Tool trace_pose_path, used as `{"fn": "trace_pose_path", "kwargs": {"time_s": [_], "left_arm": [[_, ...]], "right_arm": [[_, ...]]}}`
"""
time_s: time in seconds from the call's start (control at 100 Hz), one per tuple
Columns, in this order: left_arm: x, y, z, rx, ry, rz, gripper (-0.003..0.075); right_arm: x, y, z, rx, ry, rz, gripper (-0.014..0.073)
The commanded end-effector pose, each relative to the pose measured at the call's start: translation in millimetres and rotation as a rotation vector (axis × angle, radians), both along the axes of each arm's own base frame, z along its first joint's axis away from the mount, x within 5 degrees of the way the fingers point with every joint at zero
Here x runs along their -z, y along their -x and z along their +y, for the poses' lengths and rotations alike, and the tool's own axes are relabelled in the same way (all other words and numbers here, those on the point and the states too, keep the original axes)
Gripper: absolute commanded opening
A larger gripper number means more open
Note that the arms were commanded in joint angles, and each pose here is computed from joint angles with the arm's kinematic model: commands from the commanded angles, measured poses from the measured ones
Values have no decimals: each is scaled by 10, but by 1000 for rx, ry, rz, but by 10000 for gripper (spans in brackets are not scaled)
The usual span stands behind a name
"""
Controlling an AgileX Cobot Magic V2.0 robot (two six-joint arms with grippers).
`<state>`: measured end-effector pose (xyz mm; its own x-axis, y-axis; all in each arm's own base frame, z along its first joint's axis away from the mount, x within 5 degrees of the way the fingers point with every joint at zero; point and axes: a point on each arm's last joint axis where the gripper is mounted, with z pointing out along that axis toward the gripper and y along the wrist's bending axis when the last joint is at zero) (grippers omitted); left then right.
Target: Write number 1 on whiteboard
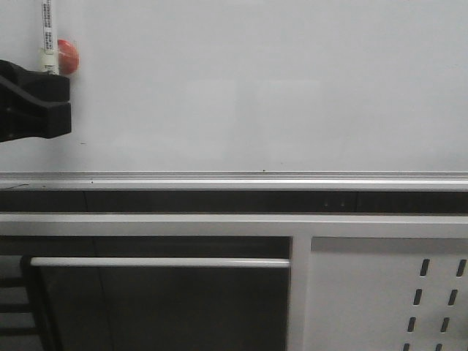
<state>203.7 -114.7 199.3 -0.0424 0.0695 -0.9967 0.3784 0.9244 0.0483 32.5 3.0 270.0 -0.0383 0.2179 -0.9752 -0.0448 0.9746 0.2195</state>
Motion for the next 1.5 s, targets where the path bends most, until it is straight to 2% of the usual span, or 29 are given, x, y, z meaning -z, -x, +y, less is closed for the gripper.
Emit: {"fn": "trace_pose_path", "kwargs": {"time_s": [0.0, 0.17, 0.34, 0.45, 0.55, 0.69, 0.82, 0.99, 1.08, 1.19, 1.37, 1.49], "left_arm": [[-191, 5, -33, 23, 48, -86, -18], [-195, 40, -88, 96, 5, -96, -18], [-155, 63, -129, 150, -43, -71, -18], [-128, 93, -175, 214, -94, -67, -18], [-98, 117, -202, 257, -136, -53, -18], [-102, 143, -226, 298, -165, -65, -18], [-102, 166, -253, 340, -195, -82, -18], [-35, 218, -289, 423, -291, -58, -18], [23, 260, -282, 466, -380, -10, -18], [41, 285, -258, 474, -428, 23, -18], [17, 336, -253, 520, -495, -4, -18], [1, 343, -248, 522, -507, -11, -18]], "right_arm": [[-187, 1, 0, 0, 21, -40, -71], [-405, -156, 21, -25, 107, 60, -71], [-578, -357, 86, -104, 170, 166, -71], [-638, -425, 154, -185, 164, 212, -71], [-672, -470, 222, -255, 115, 256, -71], [-717, -502, 303, -347, 118, 300, -71], [-758, -533, 395, -452, 164, 332, -71], [-802, -664, 534, -573, 193, 389, -71], [-829, -753, 607, -620, 205, 414, -71], [-818, -867, 713, -678, 215, 463, -71], [-757, -1042, 899, -771, 171, 582, -71], [-745, -1156, 999, -832, 176, 629, -71]]}}
